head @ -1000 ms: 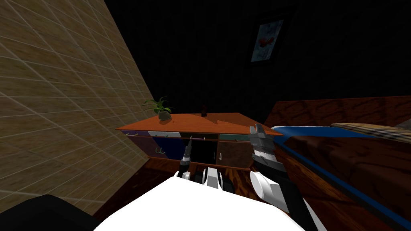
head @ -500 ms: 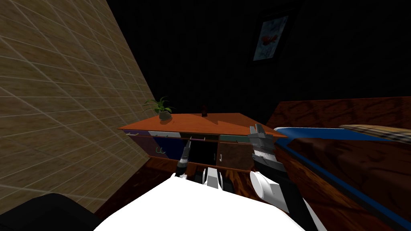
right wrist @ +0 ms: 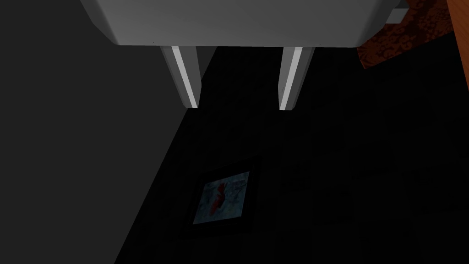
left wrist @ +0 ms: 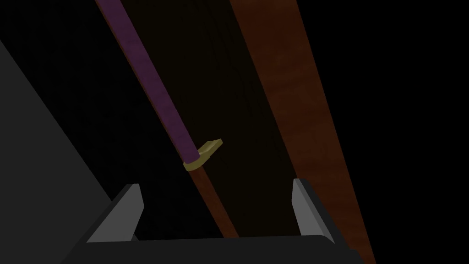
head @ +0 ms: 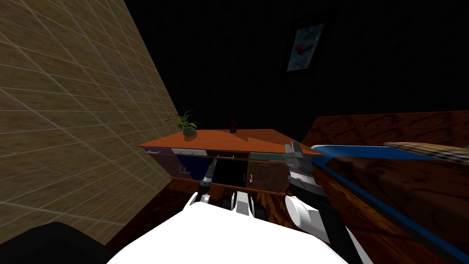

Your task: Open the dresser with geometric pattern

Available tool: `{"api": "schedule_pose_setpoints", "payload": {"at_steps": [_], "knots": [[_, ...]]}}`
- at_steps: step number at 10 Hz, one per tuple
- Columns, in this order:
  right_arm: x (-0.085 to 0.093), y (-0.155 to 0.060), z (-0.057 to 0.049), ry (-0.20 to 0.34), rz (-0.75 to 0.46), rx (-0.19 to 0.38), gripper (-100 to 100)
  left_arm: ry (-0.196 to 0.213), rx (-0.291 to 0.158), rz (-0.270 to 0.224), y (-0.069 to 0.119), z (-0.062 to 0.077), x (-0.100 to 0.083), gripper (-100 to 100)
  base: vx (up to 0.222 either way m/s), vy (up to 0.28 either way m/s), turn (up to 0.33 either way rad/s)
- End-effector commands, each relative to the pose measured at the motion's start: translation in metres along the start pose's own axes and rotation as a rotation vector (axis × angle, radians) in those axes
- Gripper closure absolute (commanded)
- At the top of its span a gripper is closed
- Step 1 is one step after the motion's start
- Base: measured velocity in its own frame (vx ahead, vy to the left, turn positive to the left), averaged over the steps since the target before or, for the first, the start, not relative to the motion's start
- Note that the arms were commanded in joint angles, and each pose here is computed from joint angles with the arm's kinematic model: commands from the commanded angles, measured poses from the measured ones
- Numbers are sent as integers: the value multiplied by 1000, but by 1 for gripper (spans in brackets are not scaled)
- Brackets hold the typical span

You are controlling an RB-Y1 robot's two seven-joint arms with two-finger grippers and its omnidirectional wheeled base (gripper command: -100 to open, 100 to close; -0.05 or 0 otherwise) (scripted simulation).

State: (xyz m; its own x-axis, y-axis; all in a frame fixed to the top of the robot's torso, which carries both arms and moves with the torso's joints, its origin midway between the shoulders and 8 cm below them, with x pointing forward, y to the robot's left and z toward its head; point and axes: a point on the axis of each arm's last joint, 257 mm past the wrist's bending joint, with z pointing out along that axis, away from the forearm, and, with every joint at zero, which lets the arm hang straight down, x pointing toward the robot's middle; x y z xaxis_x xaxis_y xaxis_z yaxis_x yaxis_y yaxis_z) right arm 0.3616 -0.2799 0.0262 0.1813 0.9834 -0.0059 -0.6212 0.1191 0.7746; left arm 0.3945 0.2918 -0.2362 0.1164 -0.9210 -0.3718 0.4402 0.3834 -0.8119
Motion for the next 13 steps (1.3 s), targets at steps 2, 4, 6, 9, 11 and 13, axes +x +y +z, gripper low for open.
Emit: {"api": "schedule_pose_setpoints", "payload": {"at_steps": [2,4,6,9,11,13], "knots": [[0,0,0,0,0,0,0,15,-27,12,8,17,-3,-100,-47,-13,4],[0,0,0,0,0,0,0,16,-43,9,11,26,-1,-100,-46,-20,4],[0,0,0,0,0,0,0,15,-58,3,14,35,1,-100,-42,-24,3],[0,0,0,0,0,0,0,12,-81,-9,17,47,6,-100,-42,-17,3],[0,0,0,0,0,0,0,11,-95,-15,19,54,8,-100,-40,-16,4],[0,0,0,0,0,0,0,13,-109,-18,21,62,10,-100,-34,-17,3]]}}
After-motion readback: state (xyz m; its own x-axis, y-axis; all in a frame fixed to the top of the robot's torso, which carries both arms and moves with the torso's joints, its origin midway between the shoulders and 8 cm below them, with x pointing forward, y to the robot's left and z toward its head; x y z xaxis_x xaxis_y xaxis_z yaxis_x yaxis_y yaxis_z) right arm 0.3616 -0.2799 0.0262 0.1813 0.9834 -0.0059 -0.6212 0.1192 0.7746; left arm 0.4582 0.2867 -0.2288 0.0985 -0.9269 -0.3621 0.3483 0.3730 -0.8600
